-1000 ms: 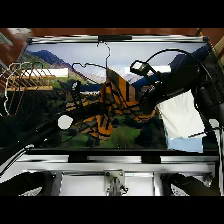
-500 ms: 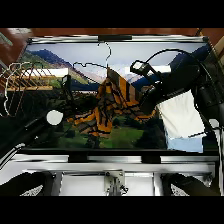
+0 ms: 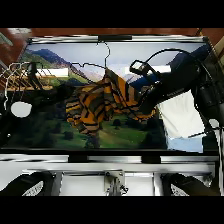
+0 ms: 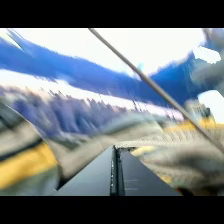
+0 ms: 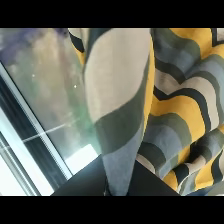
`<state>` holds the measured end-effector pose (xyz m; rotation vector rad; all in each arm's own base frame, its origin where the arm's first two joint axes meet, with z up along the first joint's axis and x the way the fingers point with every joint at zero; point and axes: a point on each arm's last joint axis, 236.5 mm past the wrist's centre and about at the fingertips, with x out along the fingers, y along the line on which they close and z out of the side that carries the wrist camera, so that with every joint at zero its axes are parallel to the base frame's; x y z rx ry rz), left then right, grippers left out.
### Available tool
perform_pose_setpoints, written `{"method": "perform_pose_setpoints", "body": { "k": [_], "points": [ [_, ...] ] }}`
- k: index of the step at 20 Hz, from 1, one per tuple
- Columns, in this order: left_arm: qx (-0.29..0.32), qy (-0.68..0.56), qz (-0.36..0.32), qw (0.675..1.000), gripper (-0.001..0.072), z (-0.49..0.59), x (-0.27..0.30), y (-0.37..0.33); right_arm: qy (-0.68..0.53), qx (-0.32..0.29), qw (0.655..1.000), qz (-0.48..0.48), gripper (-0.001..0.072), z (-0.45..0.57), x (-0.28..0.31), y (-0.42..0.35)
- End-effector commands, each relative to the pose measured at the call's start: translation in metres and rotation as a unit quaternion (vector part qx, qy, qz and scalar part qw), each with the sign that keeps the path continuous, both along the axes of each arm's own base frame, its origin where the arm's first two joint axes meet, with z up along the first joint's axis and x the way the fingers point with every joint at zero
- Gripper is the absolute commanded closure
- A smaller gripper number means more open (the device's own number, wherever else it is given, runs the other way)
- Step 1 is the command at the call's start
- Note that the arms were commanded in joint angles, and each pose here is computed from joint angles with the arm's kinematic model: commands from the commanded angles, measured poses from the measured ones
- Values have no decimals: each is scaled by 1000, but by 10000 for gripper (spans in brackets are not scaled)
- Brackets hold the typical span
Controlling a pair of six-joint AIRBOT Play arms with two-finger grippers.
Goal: Fold the shirts.
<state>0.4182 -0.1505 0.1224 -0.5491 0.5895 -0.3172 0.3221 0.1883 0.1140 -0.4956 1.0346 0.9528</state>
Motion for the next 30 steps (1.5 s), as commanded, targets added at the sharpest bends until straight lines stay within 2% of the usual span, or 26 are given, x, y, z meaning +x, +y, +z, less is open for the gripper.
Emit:
{"method": "perform_pose_setpoints", "body": {
  "k": [1,4,11,17,25,30],
  "points": [
    [4,-16,54,998,669,17,19,51,-11,20,999,23,661,7,-3,9],
    [4,-19,70,997,669,22,36,65,-13,58,997,54,661,17,-10,27],
    [5,-41,74,996,669,52,53,74,-26,48,996,72,662,16,-9,25],
    [48,-27,23,998,669,46,40,69,-43,20,997,61,662,11,2,13],
    [51,-65,27,996,669,76,45,72,-46,-2,998,52,663,6,7,4],
    [48,-113,2,992,669,107,46,38,-47,-58,994,74,663,-5,0,-3]
  ]
}}
